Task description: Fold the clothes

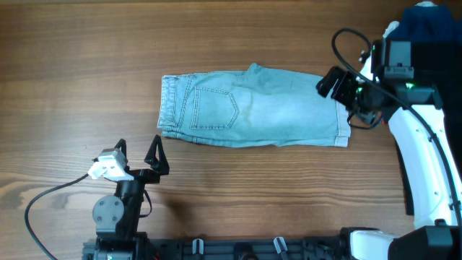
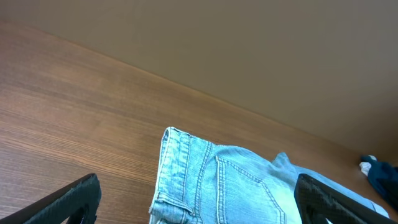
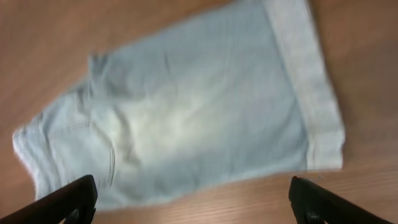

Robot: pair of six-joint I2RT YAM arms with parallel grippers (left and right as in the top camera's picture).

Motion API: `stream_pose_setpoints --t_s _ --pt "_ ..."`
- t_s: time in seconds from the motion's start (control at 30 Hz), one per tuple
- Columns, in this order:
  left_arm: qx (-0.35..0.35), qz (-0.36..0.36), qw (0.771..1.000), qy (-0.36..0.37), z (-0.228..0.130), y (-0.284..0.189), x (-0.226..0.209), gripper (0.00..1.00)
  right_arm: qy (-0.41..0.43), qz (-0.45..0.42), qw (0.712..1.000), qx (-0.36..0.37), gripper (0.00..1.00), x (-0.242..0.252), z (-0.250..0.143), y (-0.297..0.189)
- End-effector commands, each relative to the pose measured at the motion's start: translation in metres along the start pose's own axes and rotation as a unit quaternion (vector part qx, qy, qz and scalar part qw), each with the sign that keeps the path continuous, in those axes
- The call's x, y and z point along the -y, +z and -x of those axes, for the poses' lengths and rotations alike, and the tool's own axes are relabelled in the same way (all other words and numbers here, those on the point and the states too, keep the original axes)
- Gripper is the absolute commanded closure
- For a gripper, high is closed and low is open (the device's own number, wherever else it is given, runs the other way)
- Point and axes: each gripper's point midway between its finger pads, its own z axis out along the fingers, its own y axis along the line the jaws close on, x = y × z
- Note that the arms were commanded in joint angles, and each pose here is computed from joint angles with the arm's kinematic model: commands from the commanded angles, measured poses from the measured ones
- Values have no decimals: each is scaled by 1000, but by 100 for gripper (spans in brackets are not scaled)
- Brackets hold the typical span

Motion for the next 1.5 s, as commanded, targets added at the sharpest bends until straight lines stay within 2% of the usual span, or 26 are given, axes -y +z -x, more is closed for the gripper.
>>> stream_pose_setpoints --t_s 0.0,0.23,0.4,0.57,0.63,0.67,0.8,0.9,1.0,1.07,1.17,1.47 --pt "3 7 1000 6 -1 0 -4 0 -4 21 999 -33 0 -5 -14 -1" --pt "-5 -20 1000 0 -3 0 5 0 4 19 997 -71 1 -2 -31 -2" --pt "20 -171 985 19 17 -11 62 0 -29 12 997 -67 0 1 -30 -2" --pt "3 -169 985 24 30 -12 70 0 -32 10 998 -61 0 1 -27 -2" --pt "-29 -155 986 52 33 -4 72 0 -32 0 998 -57 0 4 -26 -1" --pt "-83 -136 984 77 38 16 73 0 -36 -2 998 -58 0 6 -27 -1" --pt "-209 -98 968 101 39 61 70 0 -44 -3 997 -61 1 7 -29 1" --pt "-353 -53 931 74 21 101 59 0 -53 -3 997 -63 0 7 -29 1" --pt "-448 -12 893 49 -9 135 41 0 -59 -3 996 -64 0 8 -30 0" --pt "-485 1 874 38 -35 152 28 0 -69 -3 996 -64 0 8 -30 0" --pt "-508 8 860 36 -67 165 10 0 -76 -3 995 -66 1 8 -31 0" --pt "-568 23 822 43 -126 165 -21 0 -80 -3 995 -67 0 8 -31 0"
